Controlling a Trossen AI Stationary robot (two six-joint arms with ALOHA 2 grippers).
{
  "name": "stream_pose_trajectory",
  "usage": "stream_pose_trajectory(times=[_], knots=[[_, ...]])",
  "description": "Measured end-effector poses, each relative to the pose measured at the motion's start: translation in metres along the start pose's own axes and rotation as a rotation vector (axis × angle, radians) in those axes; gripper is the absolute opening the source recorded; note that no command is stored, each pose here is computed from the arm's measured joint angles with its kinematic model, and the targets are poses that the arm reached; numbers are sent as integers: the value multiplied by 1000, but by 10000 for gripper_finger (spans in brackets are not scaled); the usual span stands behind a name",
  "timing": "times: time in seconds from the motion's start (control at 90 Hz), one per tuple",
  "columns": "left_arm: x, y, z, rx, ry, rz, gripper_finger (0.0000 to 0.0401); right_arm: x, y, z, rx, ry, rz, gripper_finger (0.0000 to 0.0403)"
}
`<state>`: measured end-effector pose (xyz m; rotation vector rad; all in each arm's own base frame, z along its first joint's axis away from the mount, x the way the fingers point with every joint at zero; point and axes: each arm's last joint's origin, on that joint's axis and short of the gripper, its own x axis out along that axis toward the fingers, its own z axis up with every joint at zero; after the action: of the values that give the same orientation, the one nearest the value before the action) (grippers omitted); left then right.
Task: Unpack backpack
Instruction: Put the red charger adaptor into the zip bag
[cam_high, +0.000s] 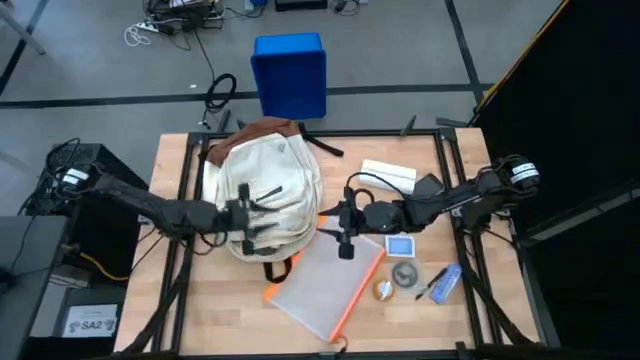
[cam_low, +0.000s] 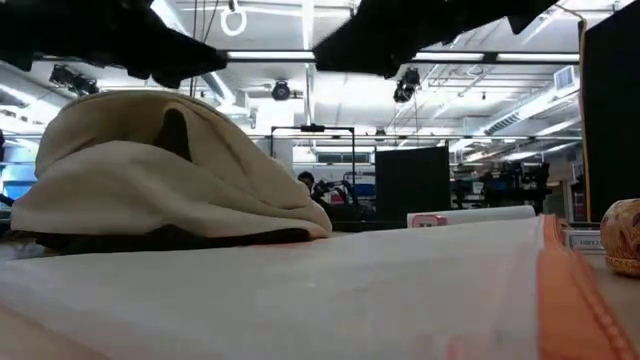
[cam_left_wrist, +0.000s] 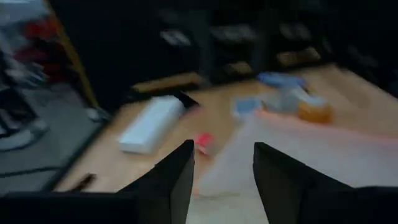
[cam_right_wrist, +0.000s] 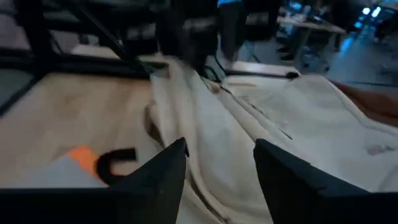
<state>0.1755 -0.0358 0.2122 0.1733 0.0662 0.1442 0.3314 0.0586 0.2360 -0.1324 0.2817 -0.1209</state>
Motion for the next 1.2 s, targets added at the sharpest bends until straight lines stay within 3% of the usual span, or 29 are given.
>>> stream_pose_trajectory(times=[0.2, 0.3, 0.633, 0.811, 0.978, 1.2], knots=[[-10, 11, -15, -15, -23, 51, 135, 3, -9, 1, 33, -12, -24, 157], [-11, 10, -23, 33, 14, 44, 135, 3, -10, 1, 37, -11, -27, 153], [-10, 11, -18, 203, -25, 52, 135, 3, -11, 4, -52, -42, 4, 153], [-9, 16, -13, 240, -69, 94, 135, 6, -19, 1, -72, -14, -17, 148], [-5, 29, -17, 235, -41, 157, 135, 9, -33, -3, -76, 20, -56, 143], [-1, 45, -27, 79, 18, 136, 135, 12, -51, -7, -32, 48, -107, 136]])
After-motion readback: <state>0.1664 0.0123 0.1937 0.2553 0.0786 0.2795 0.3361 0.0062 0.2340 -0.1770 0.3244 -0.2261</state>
